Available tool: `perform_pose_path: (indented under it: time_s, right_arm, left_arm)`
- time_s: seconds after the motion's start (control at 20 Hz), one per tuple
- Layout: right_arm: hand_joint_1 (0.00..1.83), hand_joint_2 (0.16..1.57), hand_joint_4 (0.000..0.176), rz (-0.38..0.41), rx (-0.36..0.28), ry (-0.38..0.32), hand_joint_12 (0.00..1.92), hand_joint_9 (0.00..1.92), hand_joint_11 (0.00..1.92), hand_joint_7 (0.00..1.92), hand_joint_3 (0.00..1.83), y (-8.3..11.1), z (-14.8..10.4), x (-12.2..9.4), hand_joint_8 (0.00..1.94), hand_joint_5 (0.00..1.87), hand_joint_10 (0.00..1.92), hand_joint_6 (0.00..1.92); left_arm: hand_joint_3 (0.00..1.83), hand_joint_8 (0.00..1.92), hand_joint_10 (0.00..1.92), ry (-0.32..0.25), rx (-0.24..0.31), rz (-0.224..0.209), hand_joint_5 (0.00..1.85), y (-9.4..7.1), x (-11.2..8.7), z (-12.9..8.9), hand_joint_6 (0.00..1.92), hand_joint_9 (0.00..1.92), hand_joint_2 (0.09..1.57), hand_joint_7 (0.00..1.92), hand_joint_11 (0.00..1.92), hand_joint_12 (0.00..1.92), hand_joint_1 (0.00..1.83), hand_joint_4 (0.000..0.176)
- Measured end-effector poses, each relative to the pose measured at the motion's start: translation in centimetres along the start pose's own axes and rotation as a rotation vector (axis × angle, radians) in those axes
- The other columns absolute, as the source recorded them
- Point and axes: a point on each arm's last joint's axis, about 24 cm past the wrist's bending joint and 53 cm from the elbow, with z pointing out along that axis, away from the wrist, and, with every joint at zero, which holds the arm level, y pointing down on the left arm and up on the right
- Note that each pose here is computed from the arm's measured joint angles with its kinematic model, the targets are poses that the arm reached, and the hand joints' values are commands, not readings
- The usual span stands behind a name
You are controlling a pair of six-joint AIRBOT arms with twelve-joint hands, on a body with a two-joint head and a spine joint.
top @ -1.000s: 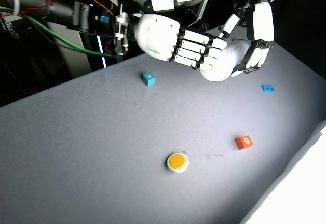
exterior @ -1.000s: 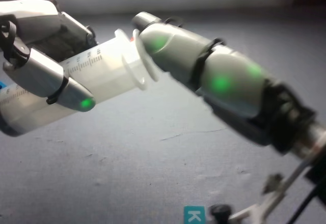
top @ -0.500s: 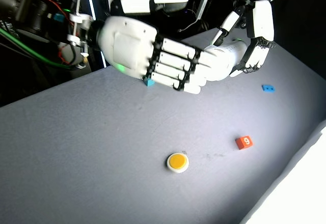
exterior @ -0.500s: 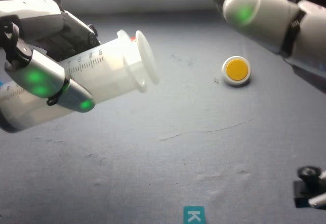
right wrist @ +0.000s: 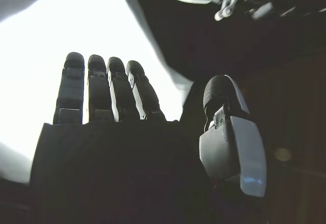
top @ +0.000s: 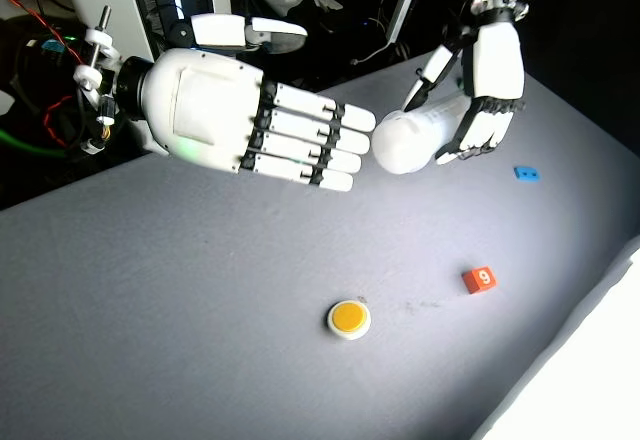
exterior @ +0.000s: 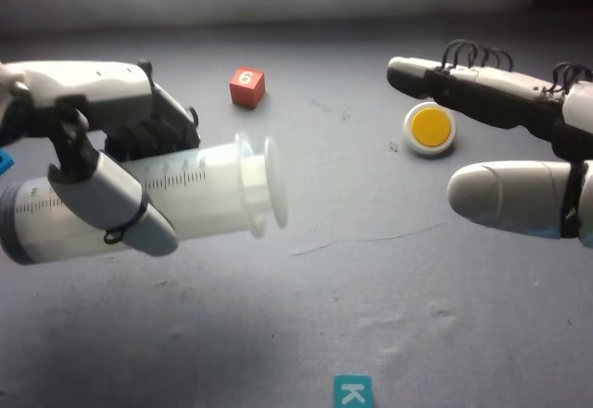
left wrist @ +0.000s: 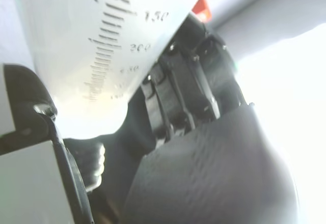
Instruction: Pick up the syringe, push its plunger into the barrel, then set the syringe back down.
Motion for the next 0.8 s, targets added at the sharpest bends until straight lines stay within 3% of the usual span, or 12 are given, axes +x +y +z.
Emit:
perform_pose_path:
  time_s: [0.05,0.1,0.15,0.2,0.25,0.3,0.35,0.4,0.45,0.5,0.55,0.8]
  right_arm:
    - [0.0,1.21,0.0,0.001,0.017,0.002,0.0,0.0,0.0,0.0,0.0,-0.4,0.0,0.0,0.0,0.02,0.0,0.01]
    - [0.0,1.21,0.0,-0.003,0.044,0.008,0.0,0.0,0.0,0.0,0.0,-1.1,0.0,0.0,0.0,0.01,0.0,0.0]
    - [0.0,1.21,0.0,-0.001,0.084,0.016,0.0,0.0,0.0,0.0,0.0,-2.1,-0.1,0.2,0.0,0.01,0.0,0.0]
    - [0.0,1.21,0.0,-0.002,0.095,0.02,0.0,0.0,0.0,0.0,0.0,-2.4,-0.1,0.4,0.0,0.01,0.0,0.0]
    - [0.0,1.21,0.0,-0.003,0.115,0.03,0.0,0.0,0.0,0.0,0.0,-3.0,-0.2,0.7,0.0,0.01,0.0,0.0]
    - [0.0,1.21,0.0,-0.004,0.124,0.035,0.0,0.0,0.0,0.0,0.0,-3.3,-0.3,0.9,0.0,0.01,0.0,0.0]
    - [0.0,1.21,0.0,-0.003,0.132,0.041,0.0,0.0,0.0,0.0,0.0,-3.6,-0.4,1.1,0.0,0.02,0.0,0.01]
    - [0.0,1.21,0.0,-0.004,0.135,0.042,0.0,0.0,0.0,0.03,0.0,-3.6,-0.4,1.1,0.01,0.05,0.0,0.02]
    - [0.0,1.21,0.0,-0.003,0.129,0.04,0.0,0.0,0.0,0.02,0.0,-3.5,-0.3,1.1,0.01,0.04,0.0,0.01]
    - [0.0,1.21,0.0,-0.003,0.125,0.039,0.0,0.0,0.0,0.04,0.0,-3.4,-0.3,1.1,0.01,0.06,0.0,0.02]
    - [0.0,1.22,0.0,-0.003,0.119,0.038,0.0,0.0,0.0,0.03,0.0,-3.3,-0.3,1.1,0.01,0.05,0.0,0.01]
    - [0.0,1.21,0.0,-0.011,0.094,0.039,0.0,0.0,0.0,0.02,0.0,-2.8,-0.1,1.3,0.0,0.05,0.0,0.01]
  left_arm:
    - [0.0,0.97,1.17,0.008,-0.006,0.007,0.95,0.2,0.3,0.3,1.04,0.84,1.12,1.01,0.49,1.64,1.25,0.0]
    - [0.0,0.94,1.32,0.019,-0.01,0.012,0.91,0.4,0.8,0.7,1.09,0.82,1.13,1.0,0.48,1.64,1.34,0.0]
    - [0.0,0.96,1.15,0.03,-0.017,0.028,0.93,0.8,1.3,1.3,1.08,0.84,1.12,1.02,0.46,1.63,1.24,0.0]
    - [0.0,0.96,1.15,0.033,-0.019,0.034,0.93,1.0,1.4,1.5,1.08,0.84,1.12,1.02,0.46,1.63,1.24,0.0]
    - [0.0,0.96,1.07,0.045,-0.036,0.042,0.94,1.7,1.8,2.2,1.08,0.86,1.12,1.02,0.46,1.63,1.22,0.012]
    - [0.0,0.96,1.07,0.048,-0.046,0.043,0.94,2.1,1.9,2.6,1.08,0.86,1.12,1.02,0.46,1.63,1.22,0.012]
    - [0.0,0.9,1.24,0.047,-0.073,0.045,0.91,2.9,1.8,3.0,1.1,0.85,1.12,1.03,0.51,1.55,1.34,0.0]
    - [0.0,0.96,1.06,0.044,-0.083,0.046,0.91,3.2,1.6,3.4,1.13,0.86,1.12,1.01,0.52,1.58,1.22,0.009]
    - [0.0,0.97,1.05,0.037,-0.096,0.045,0.91,3.6,1.3,3.7,1.13,0.86,1.13,1.01,0.52,1.58,1.21,0.015]
    - [0.0,0.91,1.27,0.035,-0.102,0.046,0.91,3.8,1.1,3.9,1.11,0.83,1.13,1.02,0.53,1.58,1.34,0.0]
    - [0.0,0.85,1.31,0.035,-0.113,0.046,0.9,4.2,1.1,4.1,1.12,0.84,1.12,1.04,0.55,1.55,1.36,0.0]
    - [0.0,0.83,1.3,0.039,-0.142,0.031,0.89,4.8,1.3,4.5,1.16,0.85,1.12,1.03,0.54,1.49,1.37,0.0]
